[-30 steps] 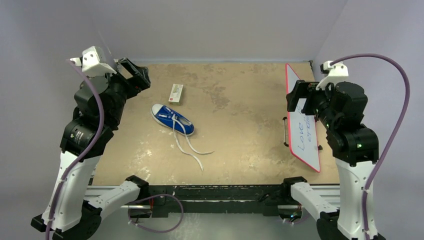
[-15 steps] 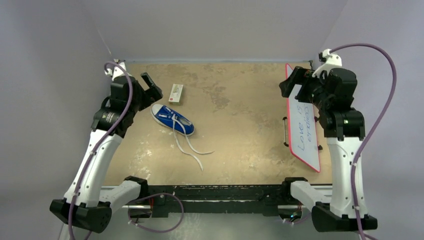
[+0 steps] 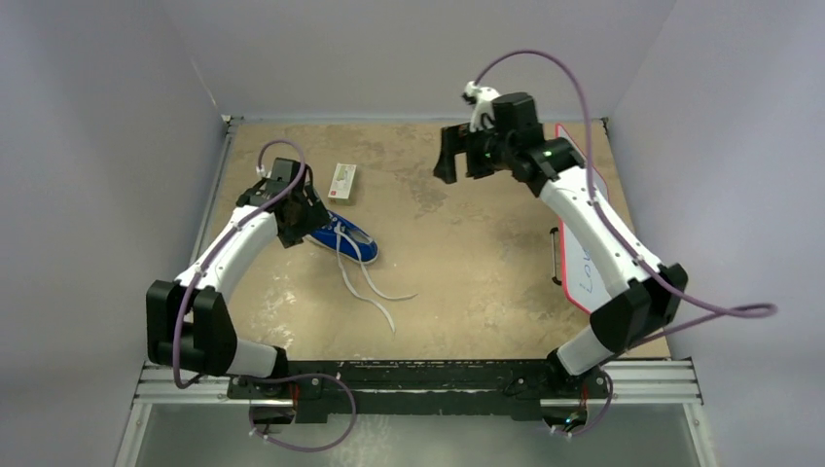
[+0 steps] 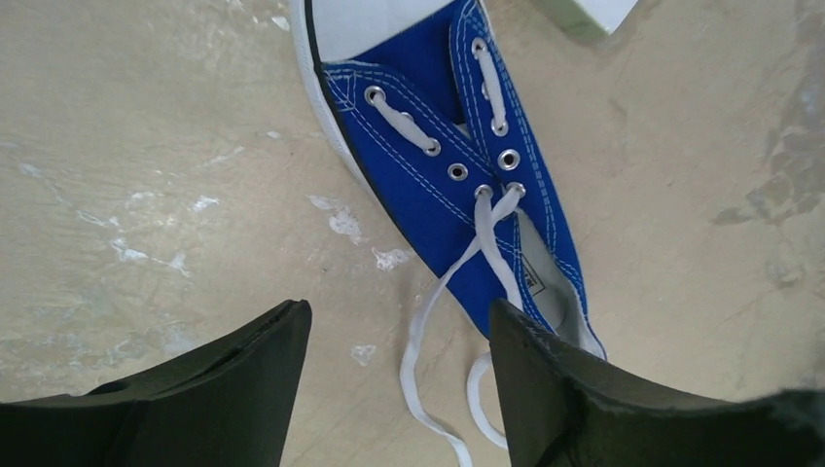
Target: Tie the shoes
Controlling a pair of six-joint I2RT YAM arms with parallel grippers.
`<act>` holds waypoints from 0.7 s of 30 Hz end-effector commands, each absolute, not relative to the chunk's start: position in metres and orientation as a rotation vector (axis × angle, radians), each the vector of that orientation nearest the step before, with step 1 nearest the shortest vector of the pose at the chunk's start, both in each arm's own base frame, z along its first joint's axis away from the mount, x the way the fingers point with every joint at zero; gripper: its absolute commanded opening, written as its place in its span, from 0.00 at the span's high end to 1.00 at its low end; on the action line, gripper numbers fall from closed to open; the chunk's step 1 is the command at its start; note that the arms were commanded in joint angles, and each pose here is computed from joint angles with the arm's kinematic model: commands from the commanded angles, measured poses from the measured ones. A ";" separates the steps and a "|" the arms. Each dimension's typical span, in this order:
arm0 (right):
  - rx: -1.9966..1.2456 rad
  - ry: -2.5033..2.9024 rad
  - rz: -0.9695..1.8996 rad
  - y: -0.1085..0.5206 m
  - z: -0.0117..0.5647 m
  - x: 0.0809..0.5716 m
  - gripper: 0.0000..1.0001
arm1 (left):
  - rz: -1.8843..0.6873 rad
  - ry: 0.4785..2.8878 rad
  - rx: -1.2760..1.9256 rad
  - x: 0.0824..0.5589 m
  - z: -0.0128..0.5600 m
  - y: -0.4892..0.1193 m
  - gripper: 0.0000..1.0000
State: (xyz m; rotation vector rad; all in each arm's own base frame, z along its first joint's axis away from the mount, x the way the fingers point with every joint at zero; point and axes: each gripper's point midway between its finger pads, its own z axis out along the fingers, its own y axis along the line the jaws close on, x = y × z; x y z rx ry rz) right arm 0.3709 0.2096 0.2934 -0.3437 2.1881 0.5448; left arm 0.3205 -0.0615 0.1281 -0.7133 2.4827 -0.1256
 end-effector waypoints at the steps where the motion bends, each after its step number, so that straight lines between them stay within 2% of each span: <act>1: -0.557 2.112 0.577 0.251 0.306 0.364 0.01 | -0.284 2.433 -0.779 0.345 0.119 -0.071 0.36; 3: -0.605 2.123 0.587 0.259 0.299 0.360 0.01 | -0.343 2.432 -0.806 0.357 0.112 -0.073 0.36; 5: -0.641 2.126 0.600 0.264 0.291 0.357 0.01 | -0.402 2.417 -0.808 0.373 0.106 -0.077 0.31; 11: -0.720 2.160 0.591 0.268 0.269 0.356 0.01 | -0.360 2.501 -0.826 0.398 0.070 -0.077 0.21; 16: -0.765 2.193 0.613 0.273 0.254 0.355 0.01 | -0.419 2.546 -0.692 0.418 0.058 -0.091 0.12; 21: -0.779 2.195 0.642 0.279 0.246 0.357 0.01 | -0.505 2.603 -0.634 0.418 0.045 -0.111 0.10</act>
